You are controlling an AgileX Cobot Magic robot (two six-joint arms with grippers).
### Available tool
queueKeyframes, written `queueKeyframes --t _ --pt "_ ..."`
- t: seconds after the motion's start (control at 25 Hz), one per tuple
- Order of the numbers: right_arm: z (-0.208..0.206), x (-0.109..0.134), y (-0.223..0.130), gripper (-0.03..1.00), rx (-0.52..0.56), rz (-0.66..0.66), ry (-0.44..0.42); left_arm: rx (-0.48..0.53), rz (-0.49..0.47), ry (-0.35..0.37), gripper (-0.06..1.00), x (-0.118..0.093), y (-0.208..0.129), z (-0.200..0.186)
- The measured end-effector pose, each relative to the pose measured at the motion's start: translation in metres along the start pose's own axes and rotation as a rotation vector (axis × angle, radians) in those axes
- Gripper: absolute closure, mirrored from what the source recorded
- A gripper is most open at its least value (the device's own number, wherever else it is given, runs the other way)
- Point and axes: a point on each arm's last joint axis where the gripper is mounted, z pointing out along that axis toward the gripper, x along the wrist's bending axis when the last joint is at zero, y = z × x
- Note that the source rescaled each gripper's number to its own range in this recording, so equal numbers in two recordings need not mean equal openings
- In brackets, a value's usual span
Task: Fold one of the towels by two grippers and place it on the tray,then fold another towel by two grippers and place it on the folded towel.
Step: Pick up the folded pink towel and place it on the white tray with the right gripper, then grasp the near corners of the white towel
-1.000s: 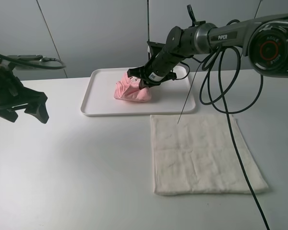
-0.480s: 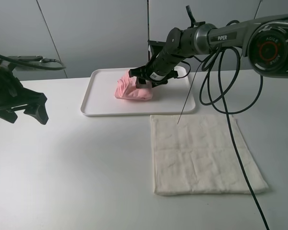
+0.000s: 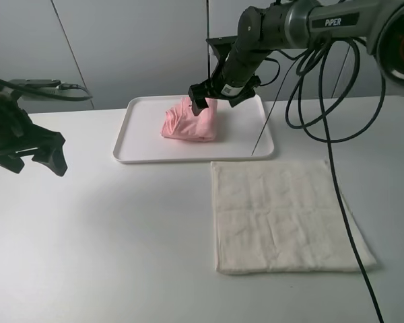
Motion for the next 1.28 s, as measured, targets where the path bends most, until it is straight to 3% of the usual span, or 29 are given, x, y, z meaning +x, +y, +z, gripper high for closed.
queueKeyframes --t 0.2,0.36,0.64,0.8,1.04,1.28 --pt "-0.057 0.003 0.012 -0.03 0.001 -0.129 -0.043 0.01 0.044 -0.001 -0.05 0.0 -0.001 0.0" --pt "-0.095 0.004 0.013 -0.03 0.02 -0.155 -0.075 0.022 0.068 -0.002 -0.05 0.0 -0.002 0.0" --pt "-0.124 0.0 -0.032 -0.03 0.071 -0.135 -0.14 0.045 0.121 -0.008 -0.05 -0.008 -0.004 0.0" --pt "-0.144 -0.001 -0.075 -0.03 0.119 -0.148 -0.167 0.031 0.235 -0.02 -0.05 -0.037 -0.004 0.0" --pt "-0.177 -0.001 -0.141 -0.03 0.18 -0.172 -0.189 -0.022 0.479 -0.026 -0.05 -0.097 -0.012 -0.001" --pt "-0.198 0.0 -0.193 -0.03 0.259 -0.209 -0.187 -0.053 0.681 -0.048 -0.05 -0.139 -0.025 -0.003"
